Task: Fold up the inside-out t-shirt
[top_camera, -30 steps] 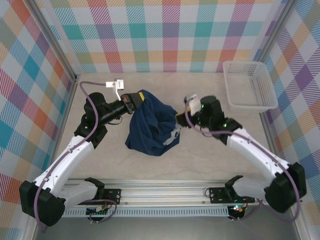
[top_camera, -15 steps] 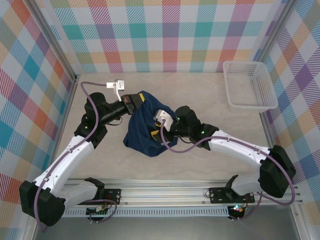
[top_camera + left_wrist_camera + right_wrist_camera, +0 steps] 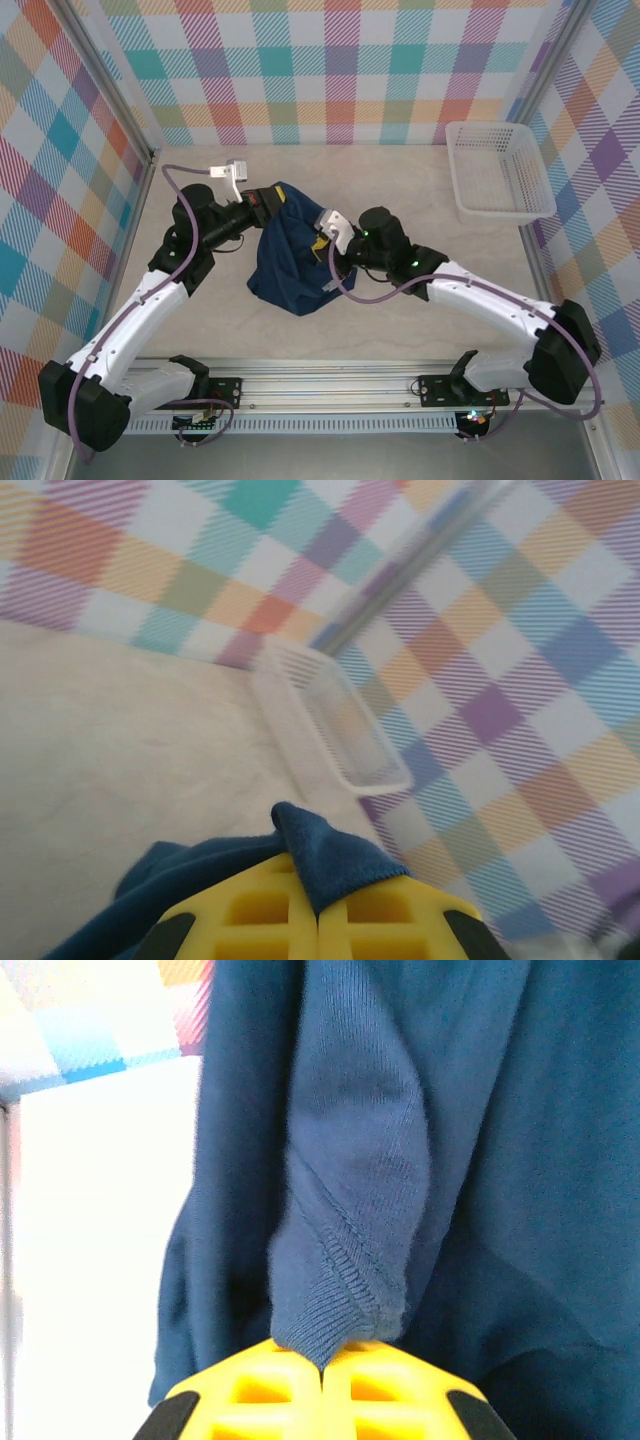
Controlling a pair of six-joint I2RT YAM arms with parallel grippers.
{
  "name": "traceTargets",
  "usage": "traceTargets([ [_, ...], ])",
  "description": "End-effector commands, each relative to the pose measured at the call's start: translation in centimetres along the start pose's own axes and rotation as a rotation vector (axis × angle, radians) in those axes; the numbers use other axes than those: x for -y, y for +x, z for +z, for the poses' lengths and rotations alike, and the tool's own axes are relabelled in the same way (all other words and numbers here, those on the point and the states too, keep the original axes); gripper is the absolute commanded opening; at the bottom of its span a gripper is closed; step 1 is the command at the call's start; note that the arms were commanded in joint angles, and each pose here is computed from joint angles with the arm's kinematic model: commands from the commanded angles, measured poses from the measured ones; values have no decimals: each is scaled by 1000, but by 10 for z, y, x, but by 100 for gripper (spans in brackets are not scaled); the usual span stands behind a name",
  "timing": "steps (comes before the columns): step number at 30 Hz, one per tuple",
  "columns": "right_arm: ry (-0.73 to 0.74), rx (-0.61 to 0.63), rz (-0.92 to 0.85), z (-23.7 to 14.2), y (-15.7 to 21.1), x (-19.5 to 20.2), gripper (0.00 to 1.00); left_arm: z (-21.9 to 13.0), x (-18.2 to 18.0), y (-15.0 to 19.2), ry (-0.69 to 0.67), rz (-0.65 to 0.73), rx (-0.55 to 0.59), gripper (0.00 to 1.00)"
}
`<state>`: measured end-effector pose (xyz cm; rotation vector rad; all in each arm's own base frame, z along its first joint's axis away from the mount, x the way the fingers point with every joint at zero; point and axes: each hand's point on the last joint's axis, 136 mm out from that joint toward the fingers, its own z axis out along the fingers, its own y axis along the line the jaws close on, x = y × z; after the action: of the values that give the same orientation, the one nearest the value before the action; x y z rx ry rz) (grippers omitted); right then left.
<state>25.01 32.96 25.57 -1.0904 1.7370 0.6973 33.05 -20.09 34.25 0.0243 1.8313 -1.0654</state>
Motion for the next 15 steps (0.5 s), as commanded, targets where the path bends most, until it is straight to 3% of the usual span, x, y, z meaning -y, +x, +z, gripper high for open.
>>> traceTargets([
  [1, -83, 127, 164, -50, -61, 3, 0, 3, -71, -2, -347, 33, 14, 0],
  [4, -164, 205, 338, -72, -91, 14, 0, 16, -107, 8, -489, 75, -52, 4],
  [6, -185, 227, 437, -74, -103, 22, 0, 25, -113, 15, -503, 78, -102, 14],
  [10, -165, 221, 561, -63, -110, 40, 0, 27, -97, 25, -406, 49, -134, 39],
  [15, -136, 228, 643, -52, -108, 61, 0, 0, -71, 54, -298, 73, -128, 54],
])
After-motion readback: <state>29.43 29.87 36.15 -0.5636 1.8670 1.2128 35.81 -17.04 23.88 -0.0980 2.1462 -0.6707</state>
